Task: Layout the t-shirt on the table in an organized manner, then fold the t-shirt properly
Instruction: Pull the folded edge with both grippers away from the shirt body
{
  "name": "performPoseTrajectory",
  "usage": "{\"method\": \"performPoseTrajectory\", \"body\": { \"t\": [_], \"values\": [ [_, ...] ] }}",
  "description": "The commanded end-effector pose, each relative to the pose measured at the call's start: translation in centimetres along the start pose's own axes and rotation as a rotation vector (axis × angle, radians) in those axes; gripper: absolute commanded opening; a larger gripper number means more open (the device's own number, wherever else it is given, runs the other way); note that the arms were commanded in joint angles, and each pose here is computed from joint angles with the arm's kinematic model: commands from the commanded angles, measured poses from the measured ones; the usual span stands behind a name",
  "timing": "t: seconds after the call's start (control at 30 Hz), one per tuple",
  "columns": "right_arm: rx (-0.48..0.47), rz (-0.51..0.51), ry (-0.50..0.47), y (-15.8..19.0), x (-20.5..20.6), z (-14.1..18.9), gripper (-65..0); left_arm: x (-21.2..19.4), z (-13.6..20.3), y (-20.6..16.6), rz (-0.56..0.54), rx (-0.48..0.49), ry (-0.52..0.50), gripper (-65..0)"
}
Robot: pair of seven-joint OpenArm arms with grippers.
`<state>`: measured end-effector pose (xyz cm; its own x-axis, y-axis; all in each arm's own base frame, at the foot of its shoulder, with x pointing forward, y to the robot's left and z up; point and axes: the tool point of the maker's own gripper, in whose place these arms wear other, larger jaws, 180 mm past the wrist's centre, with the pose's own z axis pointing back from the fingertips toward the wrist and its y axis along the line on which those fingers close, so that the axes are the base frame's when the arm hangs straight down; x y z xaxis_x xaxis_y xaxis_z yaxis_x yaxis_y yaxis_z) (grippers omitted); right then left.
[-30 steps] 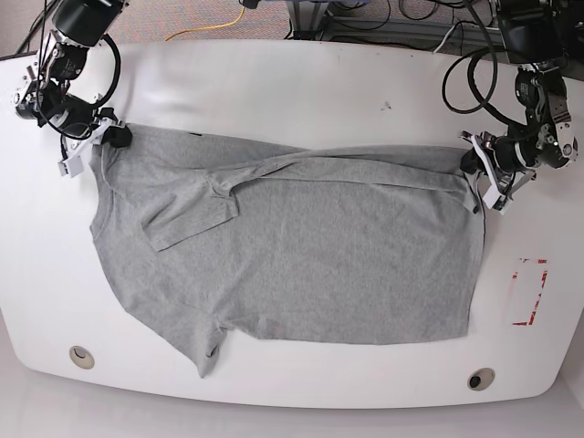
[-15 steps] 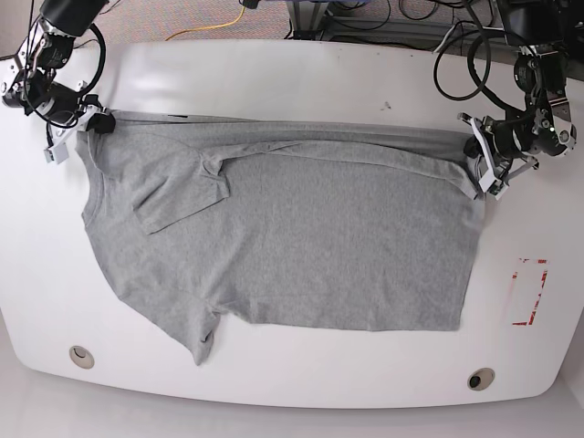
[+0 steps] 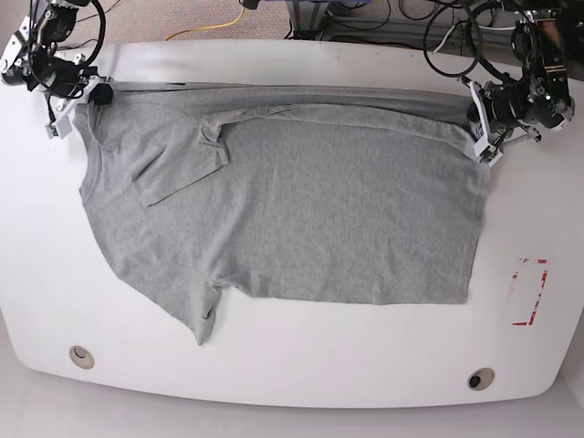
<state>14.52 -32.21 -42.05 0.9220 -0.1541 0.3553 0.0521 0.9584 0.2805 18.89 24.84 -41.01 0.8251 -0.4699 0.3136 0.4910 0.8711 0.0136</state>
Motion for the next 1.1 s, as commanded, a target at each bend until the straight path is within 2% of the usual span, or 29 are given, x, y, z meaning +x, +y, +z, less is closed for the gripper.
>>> {"method": "performPoseTrajectory", "body": {
  "t": [0.0,0.33,0.83,0.9,0.97,1.0,1.03,1.07],
  "values": [
    [-0.063,-0.002,0.005,-1.9,-0.1,1.8,-65.0,-0.8,1.4,1.3,-0.015,0.061,0.021,-64.2],
    [-0.091,-0.034,0.044,-2.9,-2.1,2.8,-64.7,-4.2,2.0,1.0,0.021,0.066,0.081,-64.0],
    [-0.024,-0.056,0.019,-1.8,-2.5,2.9,-63.4,-6.6,2.8,1.7,0.06,0.092,0.141,-62.5],
    [-0.026,-0.058,0.017,-1.8,-2.5,2.9,-59.0,-6.8,2.9,1.7,0.061,0.092,0.151,-59.3],
    [-0.026,-0.06,0.017,-1.8,-2.6,2.9,-47.6,-7.0,2.9,1.6,0.062,0.09,0.162,-54.6],
    [-0.026,-0.06,0.017,-1.8,-2.6,2.9,-45.0,-7.0,2.9,1.6,0.062,0.09,0.165,-53.6],
    [-0.026,-0.06,0.019,-1.9,-2.7,2.9,-36.8,-7.1,2.9,1.6,0.063,0.089,0.17,-51.4],
    [-0.026,-0.06,0.019,-1.9,-2.7,2.9,-32.5,-7.1,2.9,1.6,0.063,0.089,0.173,-50.3]
  ]
}}
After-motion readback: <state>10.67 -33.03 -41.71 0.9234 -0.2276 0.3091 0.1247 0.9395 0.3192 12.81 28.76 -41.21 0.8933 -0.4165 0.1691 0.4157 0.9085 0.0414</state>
